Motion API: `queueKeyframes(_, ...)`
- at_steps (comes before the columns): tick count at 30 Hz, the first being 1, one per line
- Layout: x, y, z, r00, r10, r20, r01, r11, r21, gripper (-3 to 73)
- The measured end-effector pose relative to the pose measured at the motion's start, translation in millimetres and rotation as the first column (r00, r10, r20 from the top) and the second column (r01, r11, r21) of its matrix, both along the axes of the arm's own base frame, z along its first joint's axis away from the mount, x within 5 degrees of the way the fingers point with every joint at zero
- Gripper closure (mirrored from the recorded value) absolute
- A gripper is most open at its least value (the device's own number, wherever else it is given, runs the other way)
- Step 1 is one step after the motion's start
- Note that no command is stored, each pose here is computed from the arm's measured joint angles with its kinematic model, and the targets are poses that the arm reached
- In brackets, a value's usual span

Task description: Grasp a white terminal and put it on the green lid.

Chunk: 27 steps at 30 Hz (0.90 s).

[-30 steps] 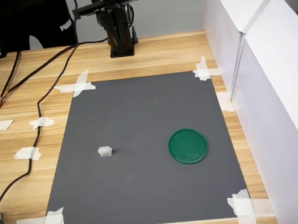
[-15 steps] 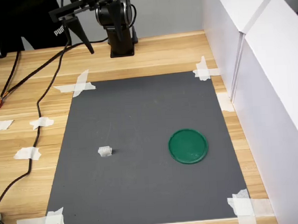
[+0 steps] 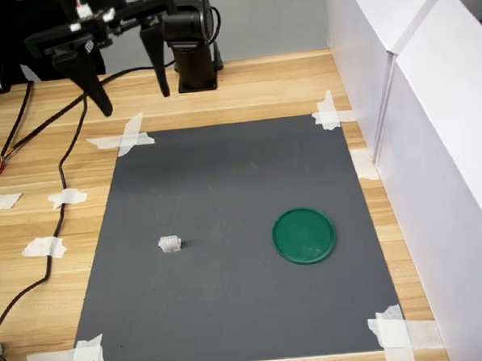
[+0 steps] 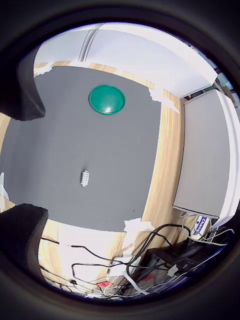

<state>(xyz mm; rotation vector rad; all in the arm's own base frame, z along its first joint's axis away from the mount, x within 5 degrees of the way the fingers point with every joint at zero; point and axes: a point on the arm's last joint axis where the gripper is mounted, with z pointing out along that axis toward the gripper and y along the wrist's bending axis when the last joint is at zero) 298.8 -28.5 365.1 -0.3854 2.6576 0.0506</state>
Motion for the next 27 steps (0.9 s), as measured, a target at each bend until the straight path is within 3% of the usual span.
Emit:
queueKeyframes(12,32.3,-7.6,-28.7,0.999,-0.035,-0.022,0.035,0.999,-0.018,-0.6)
queueKeyframes(22,42.1,-9.1,-40.8,0.999,-0.022,-0.037,0.021,1.0,-0.022,-0.6)
queueKeyframes(27,56.3,-9.2,-60.6,0.997,-0.012,-0.071,0.009,0.999,-0.044,-0.5)
